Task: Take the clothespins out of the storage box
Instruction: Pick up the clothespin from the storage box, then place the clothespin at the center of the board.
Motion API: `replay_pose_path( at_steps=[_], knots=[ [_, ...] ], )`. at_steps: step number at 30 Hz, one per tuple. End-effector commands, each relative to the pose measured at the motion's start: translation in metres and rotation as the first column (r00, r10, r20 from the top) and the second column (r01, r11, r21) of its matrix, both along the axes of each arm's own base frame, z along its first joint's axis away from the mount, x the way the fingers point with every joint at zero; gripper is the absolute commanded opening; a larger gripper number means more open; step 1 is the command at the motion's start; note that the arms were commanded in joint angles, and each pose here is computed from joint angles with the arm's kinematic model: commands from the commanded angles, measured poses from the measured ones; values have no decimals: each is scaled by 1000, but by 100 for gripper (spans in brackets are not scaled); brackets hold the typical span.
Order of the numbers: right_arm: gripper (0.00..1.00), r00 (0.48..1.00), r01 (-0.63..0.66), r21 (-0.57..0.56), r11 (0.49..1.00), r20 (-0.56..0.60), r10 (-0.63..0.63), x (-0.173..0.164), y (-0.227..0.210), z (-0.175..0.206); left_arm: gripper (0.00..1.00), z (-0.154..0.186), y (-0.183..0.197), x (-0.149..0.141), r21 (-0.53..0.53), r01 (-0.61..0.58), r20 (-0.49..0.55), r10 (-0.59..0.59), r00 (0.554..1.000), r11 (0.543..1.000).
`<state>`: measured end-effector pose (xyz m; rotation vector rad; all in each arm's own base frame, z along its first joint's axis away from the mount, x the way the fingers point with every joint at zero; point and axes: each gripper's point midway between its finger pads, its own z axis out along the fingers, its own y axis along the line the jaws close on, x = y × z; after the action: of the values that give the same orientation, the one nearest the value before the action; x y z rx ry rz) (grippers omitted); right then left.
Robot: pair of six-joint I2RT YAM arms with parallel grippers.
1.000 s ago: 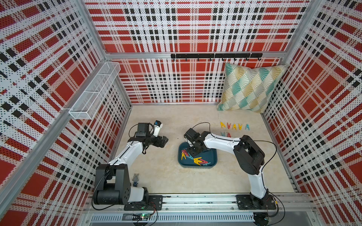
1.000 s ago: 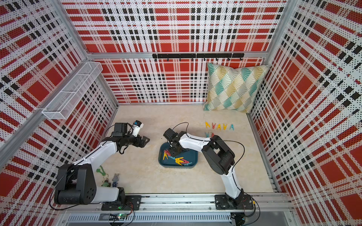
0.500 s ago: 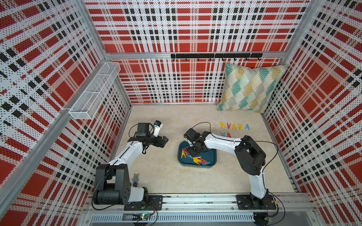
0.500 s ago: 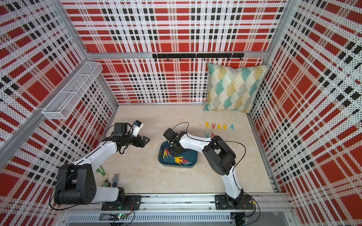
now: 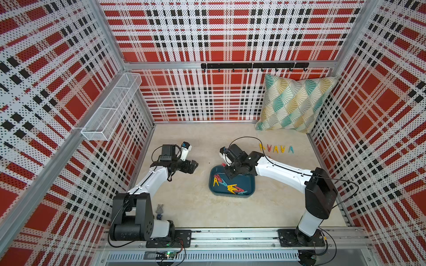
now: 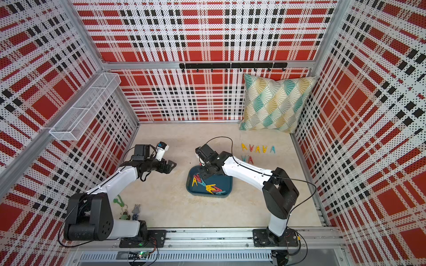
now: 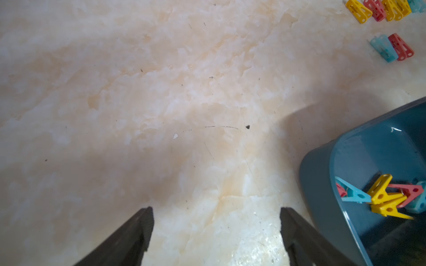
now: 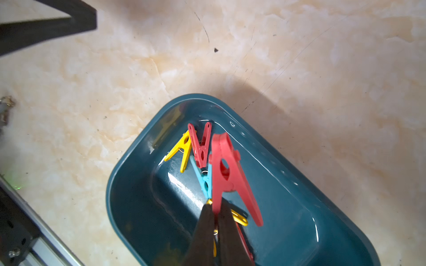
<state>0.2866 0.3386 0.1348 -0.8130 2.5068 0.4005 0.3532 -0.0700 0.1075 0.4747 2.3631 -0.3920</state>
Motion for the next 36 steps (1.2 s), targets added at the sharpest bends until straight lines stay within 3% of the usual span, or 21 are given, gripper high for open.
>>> replay_pose_path(
  at_steps=[1,22,36],
  knots=[
    [0,1000,10,65,998,28,-12,-3,1,22,91,2,1,0,-7,2,15,-2,1000,1000],
    [0,978,174,269,947,67,-198,16,-57,82,91,0,2,1,-3,-1,9,1,1000,1000],
    [0,893,437,281,854,-25,-449,54,-144,62,92,0,3,1,0,-4,10,4,1000,1000]
  ],
)
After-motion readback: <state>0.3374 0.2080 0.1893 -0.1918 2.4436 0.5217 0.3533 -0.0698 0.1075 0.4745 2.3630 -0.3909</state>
